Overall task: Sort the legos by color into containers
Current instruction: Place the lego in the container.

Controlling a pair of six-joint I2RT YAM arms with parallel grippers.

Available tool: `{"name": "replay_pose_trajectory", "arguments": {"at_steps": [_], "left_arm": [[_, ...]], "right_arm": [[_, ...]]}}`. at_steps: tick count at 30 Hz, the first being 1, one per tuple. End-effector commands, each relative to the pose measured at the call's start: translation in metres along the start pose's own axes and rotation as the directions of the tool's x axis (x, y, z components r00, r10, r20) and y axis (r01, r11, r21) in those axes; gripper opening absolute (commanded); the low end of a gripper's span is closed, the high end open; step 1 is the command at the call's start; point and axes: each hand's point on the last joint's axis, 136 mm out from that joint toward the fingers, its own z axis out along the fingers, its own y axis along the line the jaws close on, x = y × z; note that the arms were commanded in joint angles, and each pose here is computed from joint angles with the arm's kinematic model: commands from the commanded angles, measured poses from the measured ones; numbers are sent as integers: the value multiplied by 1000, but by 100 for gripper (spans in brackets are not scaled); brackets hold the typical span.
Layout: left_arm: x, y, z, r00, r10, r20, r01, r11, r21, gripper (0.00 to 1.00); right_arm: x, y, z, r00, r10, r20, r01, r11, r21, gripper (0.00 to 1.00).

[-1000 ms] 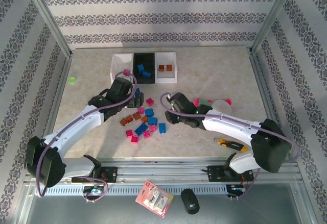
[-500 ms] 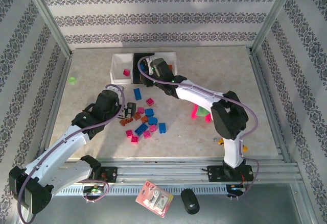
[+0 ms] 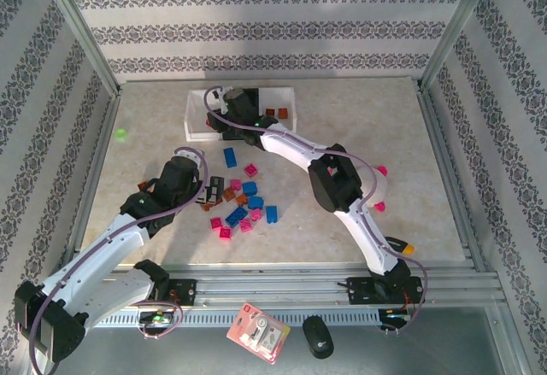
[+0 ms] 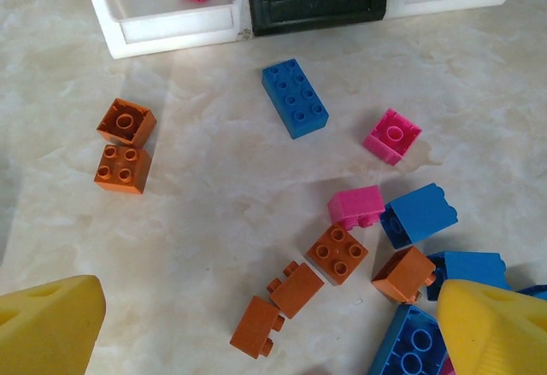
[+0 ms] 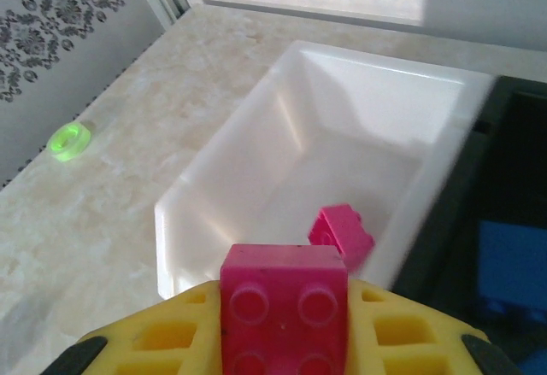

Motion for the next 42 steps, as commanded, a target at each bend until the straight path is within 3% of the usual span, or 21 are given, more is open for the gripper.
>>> {"name": "replay_pose_trajectory", "arguments": {"at_steps": [1,6,10,13,21,25,35,39,42], "left_arm": [[6,10,-1,1000,-29,1,29,999,-38,99],[7,10,-1,999,-34,3,34,999,-37,99],[6,13,-1,999,-54,5,54,997,-56,99],[11,18,3,996,-85,-22,83,993,-85,99],[22,34,16,968,-244,-61,232,960,-154,99],[28,44,23,948,-306,-91,282,935,-216,99],[36,75,60,884,-445,-143,383,865,-324,98],[22,75,81,914,-370,-166,320,909,-265,93],[20,83,95,923,-316,-221,249,926,-284,87]], "right_arm": [[5,12,12,1000,-20,-24,19,999,-36,27],[0,9,22,999,-37,-10,37,999,-22,35],[-23,17,10,998,-66,23,67,997,-41,57],[-47,27,-11,994,-94,56,96,994,-48,68],[-85,36,-87,985,-87,150,97,993,-60,76],[-70,29,-129,983,-89,160,96,995,-37,76],[22,10,-203,996,-83,26,83,996,-10,78],[42,13,-215,997,-80,-9,80,997,-24,79],[48,17,-216,996,-82,-20,81,996,-30,80]]}}
